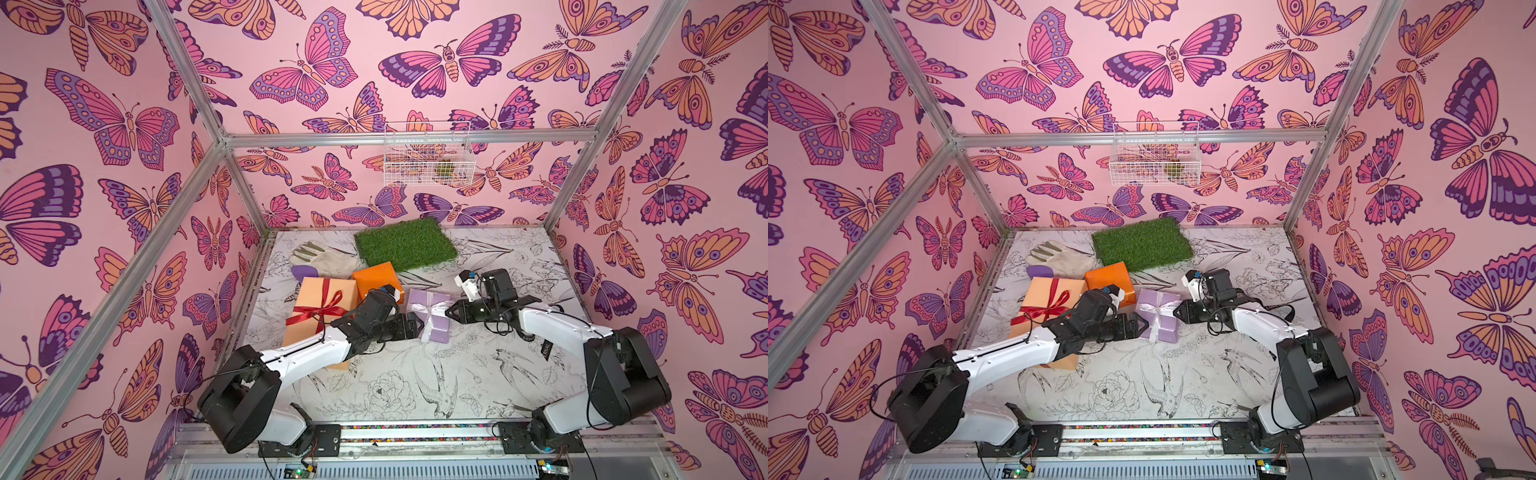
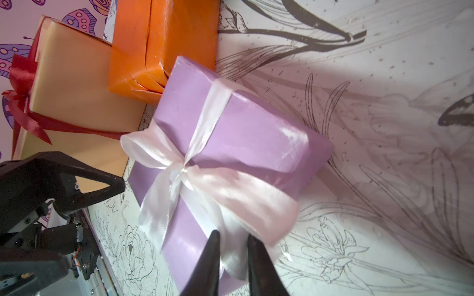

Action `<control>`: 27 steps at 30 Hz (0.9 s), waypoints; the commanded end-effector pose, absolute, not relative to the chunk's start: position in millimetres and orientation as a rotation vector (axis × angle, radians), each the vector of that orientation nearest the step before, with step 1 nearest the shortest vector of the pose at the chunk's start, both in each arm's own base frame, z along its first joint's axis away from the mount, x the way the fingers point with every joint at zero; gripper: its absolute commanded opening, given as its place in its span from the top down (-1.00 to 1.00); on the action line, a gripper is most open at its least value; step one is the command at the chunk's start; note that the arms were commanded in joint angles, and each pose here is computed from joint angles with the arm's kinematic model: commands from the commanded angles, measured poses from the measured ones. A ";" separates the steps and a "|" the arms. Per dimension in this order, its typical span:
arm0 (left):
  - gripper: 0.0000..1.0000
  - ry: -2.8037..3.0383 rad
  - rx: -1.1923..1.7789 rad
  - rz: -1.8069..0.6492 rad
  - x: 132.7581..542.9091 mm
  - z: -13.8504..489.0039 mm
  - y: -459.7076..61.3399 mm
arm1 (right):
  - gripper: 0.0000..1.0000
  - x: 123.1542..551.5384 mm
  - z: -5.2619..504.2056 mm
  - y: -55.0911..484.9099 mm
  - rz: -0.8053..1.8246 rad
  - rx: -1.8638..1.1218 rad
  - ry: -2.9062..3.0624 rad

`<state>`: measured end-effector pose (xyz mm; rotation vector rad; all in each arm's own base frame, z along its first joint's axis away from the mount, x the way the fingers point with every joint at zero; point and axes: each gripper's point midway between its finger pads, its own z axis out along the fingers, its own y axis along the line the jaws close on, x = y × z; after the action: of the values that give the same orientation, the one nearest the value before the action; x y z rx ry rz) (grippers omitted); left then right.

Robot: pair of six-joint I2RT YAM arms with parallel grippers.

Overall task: Untie the ribbon bows on the gift boxes
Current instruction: Untie the ribbon from the gift box.

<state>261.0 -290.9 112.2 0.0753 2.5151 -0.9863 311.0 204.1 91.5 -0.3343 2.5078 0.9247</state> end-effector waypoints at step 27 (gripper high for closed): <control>-0.03 2.514 0.457 -0.632 279.6 112.2 -346.3 | 1.00 284.6 101.0 211.0 1.036 -0.260 2.527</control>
<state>285.2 -355.3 134.7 0.3894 2.4358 -0.7497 287.1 204.9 93.9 -0.2548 2.5437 0.9925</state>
